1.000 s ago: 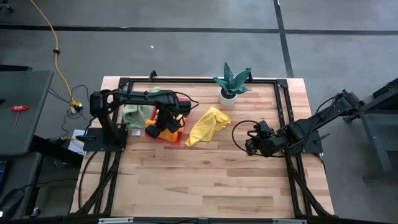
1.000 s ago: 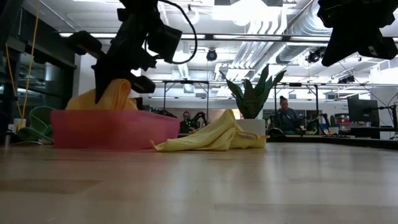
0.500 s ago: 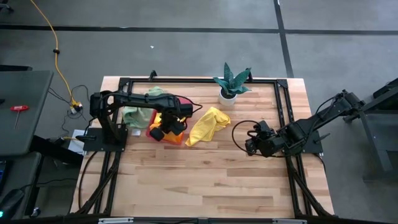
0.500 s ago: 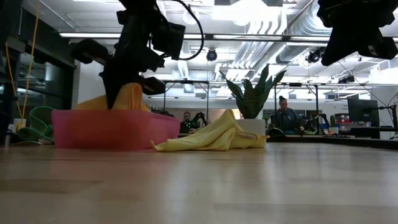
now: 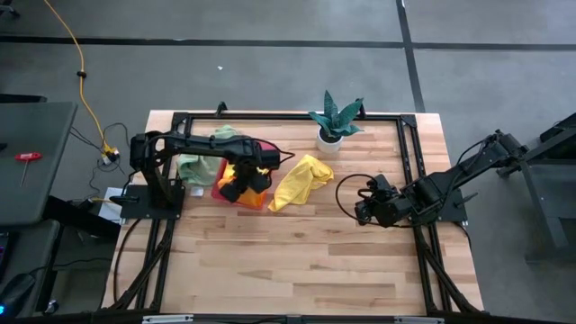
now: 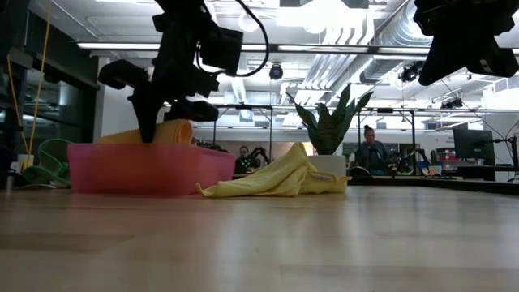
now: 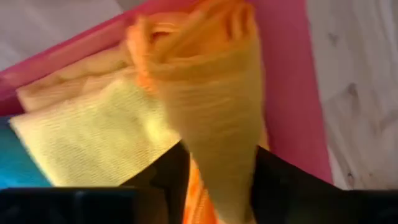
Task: Fold microfiber towels
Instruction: Put the orange microfiber cloth into the pink bin
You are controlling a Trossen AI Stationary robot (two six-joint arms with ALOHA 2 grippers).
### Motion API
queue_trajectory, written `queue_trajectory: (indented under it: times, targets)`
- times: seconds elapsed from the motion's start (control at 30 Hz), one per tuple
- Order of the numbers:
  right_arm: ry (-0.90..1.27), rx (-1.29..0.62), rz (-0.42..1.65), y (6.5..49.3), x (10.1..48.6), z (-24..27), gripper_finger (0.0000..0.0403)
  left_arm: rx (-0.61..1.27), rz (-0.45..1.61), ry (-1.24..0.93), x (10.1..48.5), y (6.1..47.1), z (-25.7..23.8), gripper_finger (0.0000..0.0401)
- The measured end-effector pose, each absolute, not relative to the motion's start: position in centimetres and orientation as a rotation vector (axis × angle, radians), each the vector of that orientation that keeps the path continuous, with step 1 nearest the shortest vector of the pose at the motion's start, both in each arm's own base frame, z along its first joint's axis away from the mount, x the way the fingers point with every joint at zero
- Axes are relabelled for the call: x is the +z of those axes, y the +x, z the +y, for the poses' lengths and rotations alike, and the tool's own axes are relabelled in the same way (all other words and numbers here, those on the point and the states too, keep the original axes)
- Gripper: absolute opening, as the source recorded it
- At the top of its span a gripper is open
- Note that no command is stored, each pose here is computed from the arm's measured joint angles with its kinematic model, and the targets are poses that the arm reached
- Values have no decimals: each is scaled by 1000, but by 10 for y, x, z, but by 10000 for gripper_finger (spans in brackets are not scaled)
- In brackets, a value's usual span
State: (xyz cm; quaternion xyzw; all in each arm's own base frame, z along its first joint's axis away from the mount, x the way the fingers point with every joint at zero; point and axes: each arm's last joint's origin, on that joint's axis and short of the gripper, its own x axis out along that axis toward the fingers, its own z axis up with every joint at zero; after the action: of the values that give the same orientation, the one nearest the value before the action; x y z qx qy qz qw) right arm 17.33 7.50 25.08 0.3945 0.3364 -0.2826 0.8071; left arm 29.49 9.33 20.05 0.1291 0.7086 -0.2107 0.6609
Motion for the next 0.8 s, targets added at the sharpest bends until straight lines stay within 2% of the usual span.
queue_trajectory:
  times: [0.23,0.4,0.57,0.67,0.8]
  targets:
    - [843,-604,720,173,251,75,0,-315,1631,385,210,301,103,200]
    - [843,-605,720,173,251,75,0,-259,1602,397,221,305,113,224]
    - [843,-605,720,173,251,75,0,-155,1619,441,231,306,122,223]
    - [843,-605,720,173,251,75,0,-86,1549,313,243,302,125,211]
    - [842,-604,720,173,251,75,0,7,1436,139,266,290,125,150]
